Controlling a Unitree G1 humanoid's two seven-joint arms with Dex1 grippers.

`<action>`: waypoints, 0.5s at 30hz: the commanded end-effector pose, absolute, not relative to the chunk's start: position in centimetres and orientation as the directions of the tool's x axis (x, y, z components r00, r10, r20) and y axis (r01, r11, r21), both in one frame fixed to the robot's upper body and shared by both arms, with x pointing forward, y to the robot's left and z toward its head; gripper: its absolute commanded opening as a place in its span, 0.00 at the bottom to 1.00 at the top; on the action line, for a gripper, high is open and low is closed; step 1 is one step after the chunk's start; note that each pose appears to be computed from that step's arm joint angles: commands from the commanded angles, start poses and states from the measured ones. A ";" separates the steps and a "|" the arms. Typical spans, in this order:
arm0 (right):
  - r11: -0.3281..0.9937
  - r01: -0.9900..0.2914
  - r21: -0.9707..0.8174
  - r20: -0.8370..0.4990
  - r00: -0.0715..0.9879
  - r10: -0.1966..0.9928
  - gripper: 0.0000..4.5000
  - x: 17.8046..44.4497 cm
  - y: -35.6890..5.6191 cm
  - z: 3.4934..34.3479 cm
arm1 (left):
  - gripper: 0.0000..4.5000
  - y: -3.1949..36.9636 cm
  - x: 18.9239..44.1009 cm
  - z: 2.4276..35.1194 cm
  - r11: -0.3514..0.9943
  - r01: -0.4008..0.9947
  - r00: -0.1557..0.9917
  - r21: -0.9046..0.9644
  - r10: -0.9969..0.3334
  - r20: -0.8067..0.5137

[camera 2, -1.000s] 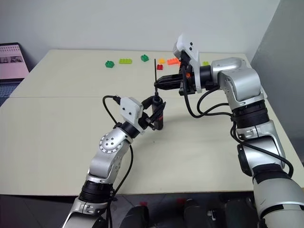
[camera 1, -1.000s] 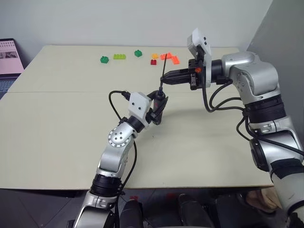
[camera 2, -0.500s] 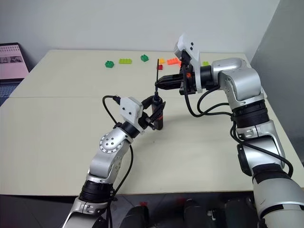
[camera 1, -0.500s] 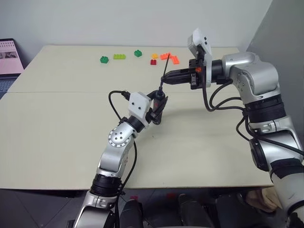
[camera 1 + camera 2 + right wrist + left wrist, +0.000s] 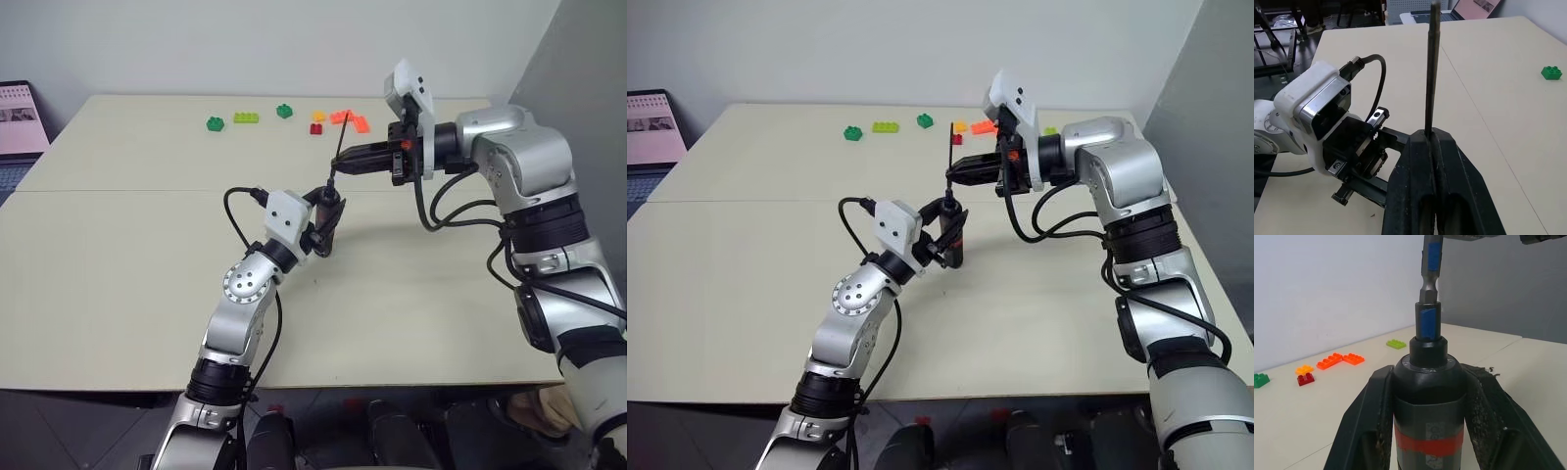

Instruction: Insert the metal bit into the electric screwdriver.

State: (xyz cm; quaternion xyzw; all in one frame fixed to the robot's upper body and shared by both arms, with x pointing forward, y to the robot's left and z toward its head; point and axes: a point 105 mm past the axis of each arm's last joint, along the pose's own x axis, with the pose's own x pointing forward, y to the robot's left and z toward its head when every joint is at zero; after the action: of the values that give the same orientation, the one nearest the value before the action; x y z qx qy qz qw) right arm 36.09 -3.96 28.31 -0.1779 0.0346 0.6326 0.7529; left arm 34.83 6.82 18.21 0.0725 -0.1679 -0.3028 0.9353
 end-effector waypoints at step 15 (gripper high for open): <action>0.090 -0.958 -0.271 -0.343 0.183 0.921 0.00 36.2 -3.3 28.9 | 0.36 7.6 35.3 16.7 0.820 0.523 0.794 0.233 -0.568 0.217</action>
State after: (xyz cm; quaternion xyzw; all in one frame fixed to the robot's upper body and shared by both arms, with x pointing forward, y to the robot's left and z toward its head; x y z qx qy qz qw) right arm 36.23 -3.53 28.59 -0.2099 0.0427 0.6377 0.7399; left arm 34.85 6.85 18.17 0.0728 -0.1696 -0.3025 0.9351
